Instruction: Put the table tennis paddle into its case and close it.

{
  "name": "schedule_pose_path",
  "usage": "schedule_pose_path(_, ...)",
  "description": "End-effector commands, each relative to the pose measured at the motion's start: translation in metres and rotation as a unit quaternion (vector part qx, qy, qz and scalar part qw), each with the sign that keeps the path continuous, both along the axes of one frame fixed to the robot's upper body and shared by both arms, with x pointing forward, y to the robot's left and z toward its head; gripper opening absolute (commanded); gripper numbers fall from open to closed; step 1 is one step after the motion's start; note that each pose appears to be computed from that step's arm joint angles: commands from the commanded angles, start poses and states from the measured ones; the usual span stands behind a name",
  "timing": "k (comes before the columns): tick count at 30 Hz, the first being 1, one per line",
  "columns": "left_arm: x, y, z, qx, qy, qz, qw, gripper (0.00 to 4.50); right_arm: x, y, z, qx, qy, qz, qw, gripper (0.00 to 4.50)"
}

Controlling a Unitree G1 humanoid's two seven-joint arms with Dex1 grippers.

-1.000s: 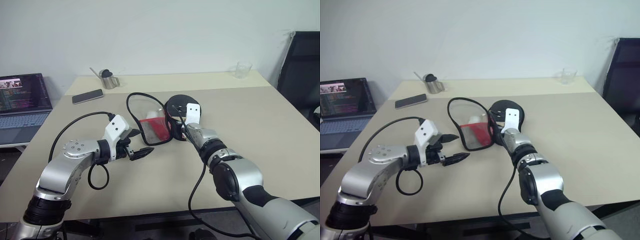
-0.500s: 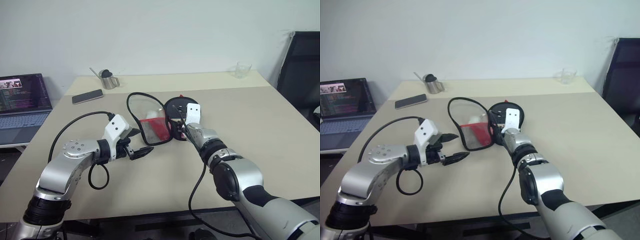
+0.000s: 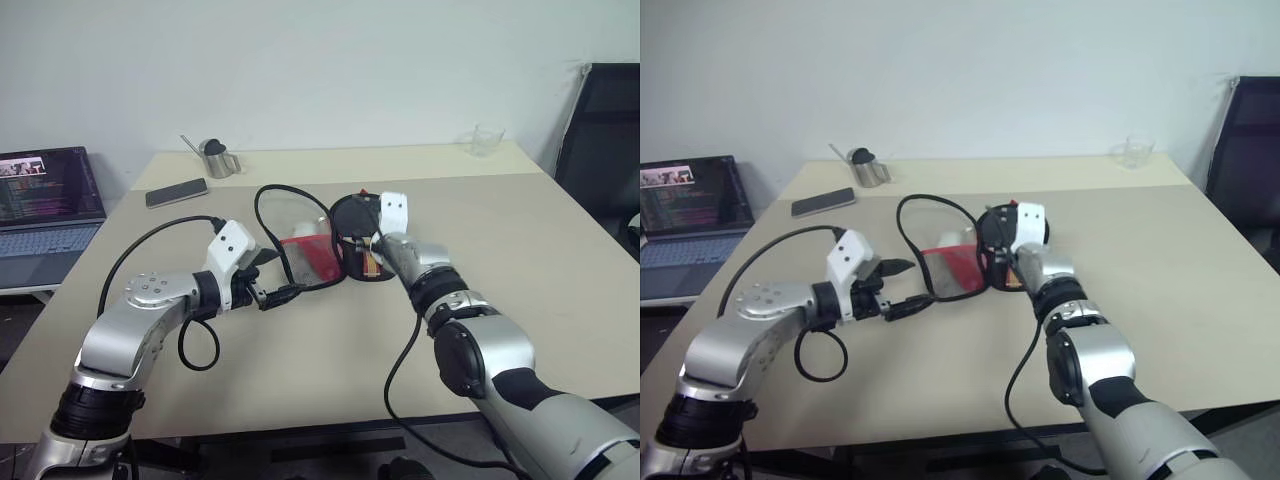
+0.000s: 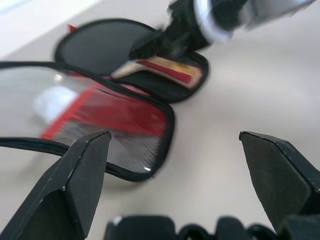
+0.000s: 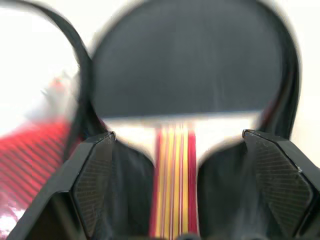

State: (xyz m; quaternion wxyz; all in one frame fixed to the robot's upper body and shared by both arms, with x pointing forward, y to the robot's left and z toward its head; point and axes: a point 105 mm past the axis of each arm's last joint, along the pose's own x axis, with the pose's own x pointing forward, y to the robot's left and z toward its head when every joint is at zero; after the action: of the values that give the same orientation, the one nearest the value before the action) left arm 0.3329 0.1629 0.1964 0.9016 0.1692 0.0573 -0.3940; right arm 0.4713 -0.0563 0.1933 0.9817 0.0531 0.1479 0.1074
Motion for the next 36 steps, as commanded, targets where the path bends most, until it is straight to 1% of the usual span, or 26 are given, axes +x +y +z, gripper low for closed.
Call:
schedule_pose_path(1,0.010,0.025,0.018,-0.012,-0.030,0.039,0.999,4.50,-0.019,-0.021,0.041,-0.021,-0.059,0.085,0.994,4.48)
schedule_pose_path(4,0.022,0.047,0.015,-0.015,-0.009,0.083,0.996,4.50,-0.048,-0.037,0.041,-0.029,-0.062,0.196,0.978,4.48)
schedule_pose_path(5,0.024,0.051,0.013,-0.015,-0.004,0.091,0.996,4.50,-0.055,-0.039,0.039,-0.029,-0.058,0.217,0.974,4.48)
schedule_pose_path(9,0.044,0.067,0.000,0.001,0.021,0.144,0.989,4.50,-0.092,-0.059,0.028,-0.080,-0.056,0.332,0.938,4.48)
schedule_pose_path(12,0.053,0.066,-0.004,0.003,0.029,0.150,0.988,4.50,-0.106,-0.056,0.031,-0.094,-0.078,0.372,0.920,4.48)
schedule_pose_path(14,0.060,0.062,-0.009,0.002,0.038,0.153,0.988,4.50,-0.123,-0.050,0.045,-0.075,-0.119,0.418,0.897,4.48)
schedule_pose_path(15,0.063,0.061,-0.012,0.005,0.042,0.156,0.987,4.50,-0.128,-0.049,0.048,-0.073,-0.131,0.430,0.890,4.48)
schedule_pose_path(17,0.069,0.059,-0.018,0.014,0.052,0.160,0.986,4.50,-0.131,-0.051,0.049,-0.078,-0.139,0.434,0.886,4.48)
schedule_pose_path(20,0.081,0.054,-0.028,0.016,0.073,0.178,0.981,3.91,-0.136,-0.053,0.054,-0.079,-0.152,0.441,0.881,4.50)
schedule_pose_path(24,0.091,0.058,-0.044,0.036,0.096,0.220,0.970,2.45,-0.145,-0.052,0.064,-0.072,-0.165,0.456,0.872,4.50)
schedule_pose_path(28,0.093,0.039,-0.049,0.023,0.098,0.198,0.975,1.06,-0.141,-0.056,0.063,-0.088,-0.163,0.440,0.879,4.50)
schedule_pose_path(29,0.093,0.033,-0.049,0.019,0.099,0.191,0.976,0.64,-0.141,-0.056,0.062,-0.091,-0.162,0.439,0.879,4.50)
schedule_pose_path(31,0.094,0.022,-0.049,0.009,0.100,0.175,0.980,0.01,-0.139,-0.056,0.061,-0.095,-0.162,0.434,0.881,4.50)
schedule_pose_path(34,0.091,0.001,-0.047,-0.002,0.101,0.140,0.985,0.01,-0.137,-0.057,0.062,-0.097,-0.164,0.428,0.883,4.50)
schedule_pose_path(36,0.090,-0.011,-0.038,-0.018,0.092,0.118,0.989,0.01,-0.137,-0.058,0.063,-0.098,-0.165,0.425,0.884,4.50)
